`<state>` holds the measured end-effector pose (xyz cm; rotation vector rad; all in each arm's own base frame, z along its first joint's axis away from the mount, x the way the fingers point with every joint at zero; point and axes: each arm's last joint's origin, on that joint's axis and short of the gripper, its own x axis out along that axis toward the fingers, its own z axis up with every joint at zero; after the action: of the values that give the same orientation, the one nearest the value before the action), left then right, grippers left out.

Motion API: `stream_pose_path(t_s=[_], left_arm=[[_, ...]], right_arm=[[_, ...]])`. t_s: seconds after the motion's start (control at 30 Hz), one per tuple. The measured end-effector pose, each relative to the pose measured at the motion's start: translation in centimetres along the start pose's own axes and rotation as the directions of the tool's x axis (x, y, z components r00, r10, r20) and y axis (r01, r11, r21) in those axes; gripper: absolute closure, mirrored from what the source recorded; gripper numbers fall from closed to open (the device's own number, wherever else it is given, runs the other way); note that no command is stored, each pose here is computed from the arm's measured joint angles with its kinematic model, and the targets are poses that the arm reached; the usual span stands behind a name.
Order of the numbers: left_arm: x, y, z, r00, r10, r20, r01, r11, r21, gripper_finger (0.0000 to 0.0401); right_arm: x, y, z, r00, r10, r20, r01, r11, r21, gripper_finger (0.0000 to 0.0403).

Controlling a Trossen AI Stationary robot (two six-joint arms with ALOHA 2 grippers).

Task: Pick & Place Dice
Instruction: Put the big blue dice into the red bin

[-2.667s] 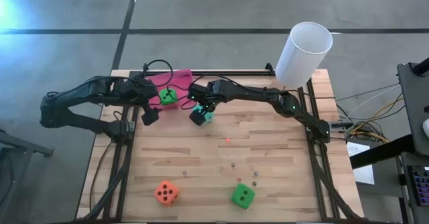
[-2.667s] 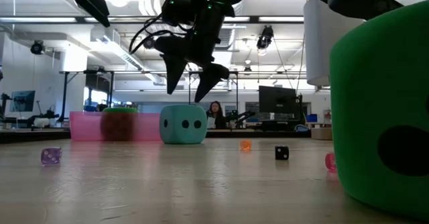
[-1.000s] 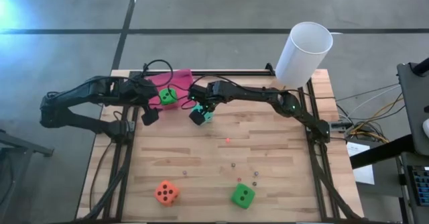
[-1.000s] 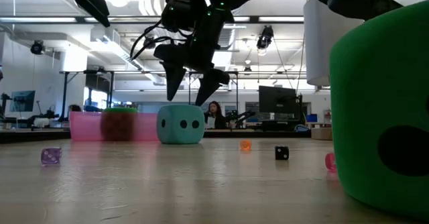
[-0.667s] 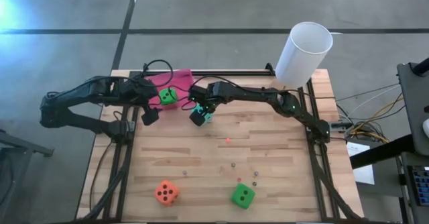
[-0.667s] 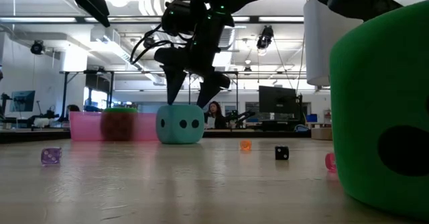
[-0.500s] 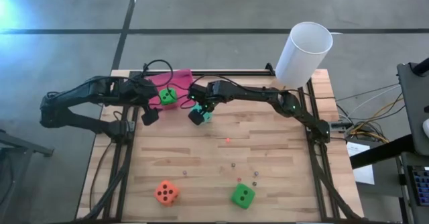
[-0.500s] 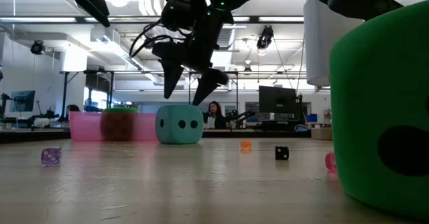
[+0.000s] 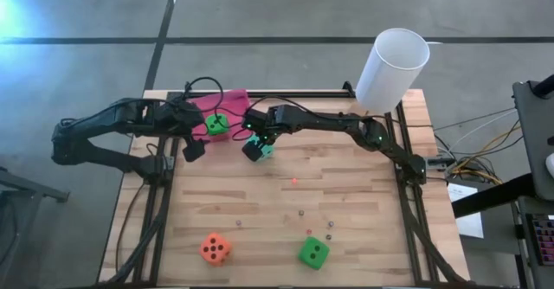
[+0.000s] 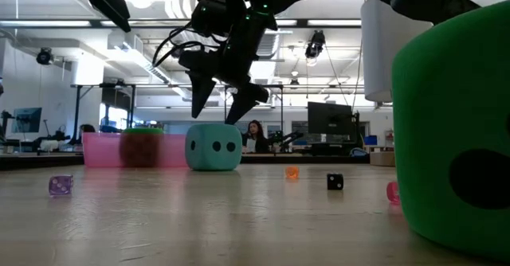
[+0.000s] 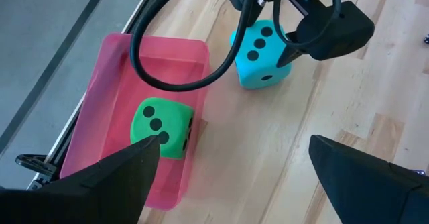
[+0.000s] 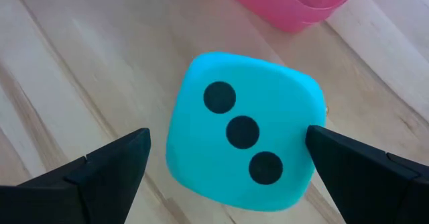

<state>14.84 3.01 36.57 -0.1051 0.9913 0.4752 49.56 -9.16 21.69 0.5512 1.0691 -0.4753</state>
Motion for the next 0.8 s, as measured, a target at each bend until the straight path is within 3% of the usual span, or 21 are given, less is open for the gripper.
stream_pose_path(t_s=[0.4,0.8], left_arm=[[0.00,0.00,0.00,1.000,0.000,0.000,0.000,1.000,0.001,0.0017],[0.00,0.00,0.00,1.000,0.000,0.000,0.000,1.000,0.003,0.0016]], right_arm=[[-0.14,-0.49,-0.39,0.998,-0.040,-0.052,0.040,0.999,-0.007,0.0003],[-0.71,-0.18,0.07,0.999,-0.025,-0.026,0.025,1.000,-0.006,0.0003]])
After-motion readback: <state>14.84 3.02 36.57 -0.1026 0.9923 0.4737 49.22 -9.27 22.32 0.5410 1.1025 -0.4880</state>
